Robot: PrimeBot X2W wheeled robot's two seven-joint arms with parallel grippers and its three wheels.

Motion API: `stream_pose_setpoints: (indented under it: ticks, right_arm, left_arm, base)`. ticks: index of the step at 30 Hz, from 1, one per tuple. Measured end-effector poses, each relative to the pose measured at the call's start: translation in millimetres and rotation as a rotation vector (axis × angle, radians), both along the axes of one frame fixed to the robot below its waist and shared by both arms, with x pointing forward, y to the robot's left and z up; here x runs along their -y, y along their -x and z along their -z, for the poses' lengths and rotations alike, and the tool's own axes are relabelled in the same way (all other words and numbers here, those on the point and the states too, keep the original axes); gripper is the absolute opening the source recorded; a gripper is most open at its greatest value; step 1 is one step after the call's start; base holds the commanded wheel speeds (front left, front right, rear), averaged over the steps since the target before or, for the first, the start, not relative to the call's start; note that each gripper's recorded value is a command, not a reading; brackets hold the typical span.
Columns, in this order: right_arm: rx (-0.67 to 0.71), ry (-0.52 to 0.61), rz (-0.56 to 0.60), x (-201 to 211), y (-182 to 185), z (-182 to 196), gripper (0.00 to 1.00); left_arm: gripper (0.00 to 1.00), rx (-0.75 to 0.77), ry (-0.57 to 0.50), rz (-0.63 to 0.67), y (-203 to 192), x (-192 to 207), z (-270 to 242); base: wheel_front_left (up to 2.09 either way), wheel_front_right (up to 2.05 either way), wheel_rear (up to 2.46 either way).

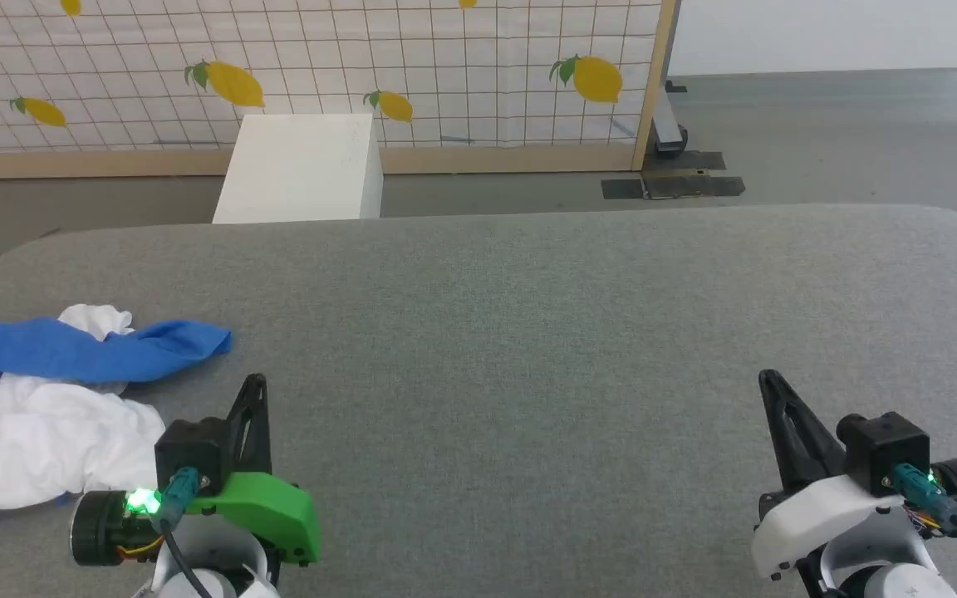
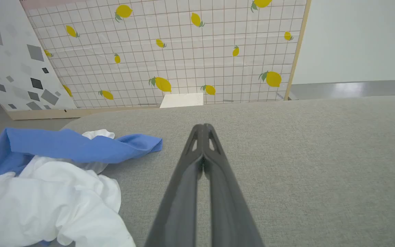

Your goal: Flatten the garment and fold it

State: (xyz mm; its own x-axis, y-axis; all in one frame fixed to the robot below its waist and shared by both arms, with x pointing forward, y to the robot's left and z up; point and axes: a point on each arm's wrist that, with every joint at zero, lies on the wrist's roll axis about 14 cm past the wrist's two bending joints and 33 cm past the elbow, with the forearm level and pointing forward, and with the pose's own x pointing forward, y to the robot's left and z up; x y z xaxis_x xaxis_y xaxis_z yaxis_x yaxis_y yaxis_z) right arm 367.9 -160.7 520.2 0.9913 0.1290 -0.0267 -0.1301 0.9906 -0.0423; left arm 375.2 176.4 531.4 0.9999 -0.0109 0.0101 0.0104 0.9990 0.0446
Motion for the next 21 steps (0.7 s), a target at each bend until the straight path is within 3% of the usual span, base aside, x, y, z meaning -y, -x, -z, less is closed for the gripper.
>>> stream_pose_setpoints:
  ticks: [11,12,21]
  right_arm:
    - [0.0,0.0,0.0,0.2,0.0,0.1,0.0]
    - [-0.001,0.0,0.0,0.2,0.1,0.4,1.0]
    - [-0.006,-0.007,0.001,0.5,0.7,2.2,1.0]
  left_arm:
    - [0.0,0.0,0.0,0.001,0.0,0.1,0.0]
    - [1.0,0.0,0.0,0.001,-0.1,0.4,0.0]
    - [1.0,-0.001,0.009,0.009,0.3,2.9,1.2]
  base:
    - [0.0,0.0,0.0]
    - [0.0,0.0,0.0]
    - [0.0,0.0,0.0]
